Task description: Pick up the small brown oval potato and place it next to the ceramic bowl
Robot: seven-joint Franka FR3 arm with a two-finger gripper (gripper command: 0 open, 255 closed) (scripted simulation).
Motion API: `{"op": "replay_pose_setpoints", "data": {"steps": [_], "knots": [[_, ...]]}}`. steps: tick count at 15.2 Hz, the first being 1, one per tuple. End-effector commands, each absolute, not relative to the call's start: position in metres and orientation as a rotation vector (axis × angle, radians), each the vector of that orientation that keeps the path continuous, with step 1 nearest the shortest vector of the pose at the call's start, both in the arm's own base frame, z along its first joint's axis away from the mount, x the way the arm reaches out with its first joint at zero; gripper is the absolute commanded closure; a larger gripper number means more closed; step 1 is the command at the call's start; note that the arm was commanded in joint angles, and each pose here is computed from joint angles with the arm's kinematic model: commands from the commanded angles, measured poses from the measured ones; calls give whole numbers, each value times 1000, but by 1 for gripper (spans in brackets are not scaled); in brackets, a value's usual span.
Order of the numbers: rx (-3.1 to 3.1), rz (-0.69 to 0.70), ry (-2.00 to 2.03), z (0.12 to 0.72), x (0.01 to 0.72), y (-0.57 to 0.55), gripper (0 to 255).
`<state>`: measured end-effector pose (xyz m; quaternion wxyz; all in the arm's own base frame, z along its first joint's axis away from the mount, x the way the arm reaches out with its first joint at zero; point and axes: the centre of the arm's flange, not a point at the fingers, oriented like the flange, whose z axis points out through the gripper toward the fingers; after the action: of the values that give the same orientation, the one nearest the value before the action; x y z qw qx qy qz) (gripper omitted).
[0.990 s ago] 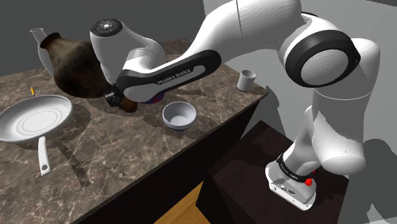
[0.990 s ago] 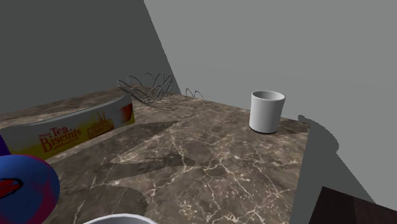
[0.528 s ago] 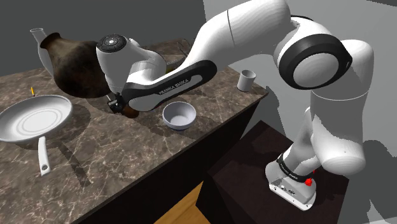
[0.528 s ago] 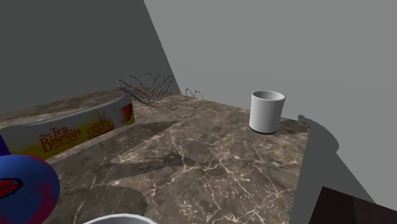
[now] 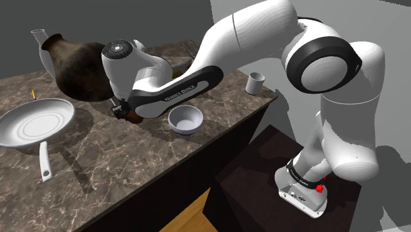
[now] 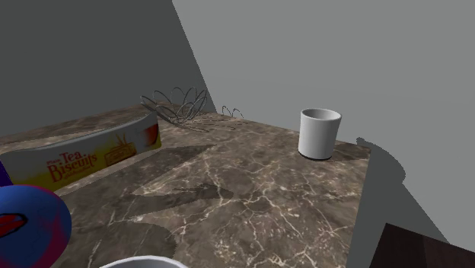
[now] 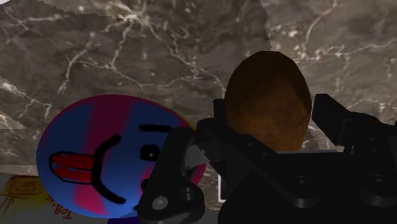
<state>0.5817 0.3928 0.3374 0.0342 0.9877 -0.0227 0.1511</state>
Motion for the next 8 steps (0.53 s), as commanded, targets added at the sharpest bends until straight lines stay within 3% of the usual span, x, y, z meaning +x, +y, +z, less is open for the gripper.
{"op": "replay_pose_setpoints", "data": {"steps": [1,2,3,8], "knots": [[3030,444,-71,328,581,392,255],[3030,444,-71,328,581,392,255],[3030,444,-71,327,582,392,0],[3030,444,-71,328,581,392,0]]}}
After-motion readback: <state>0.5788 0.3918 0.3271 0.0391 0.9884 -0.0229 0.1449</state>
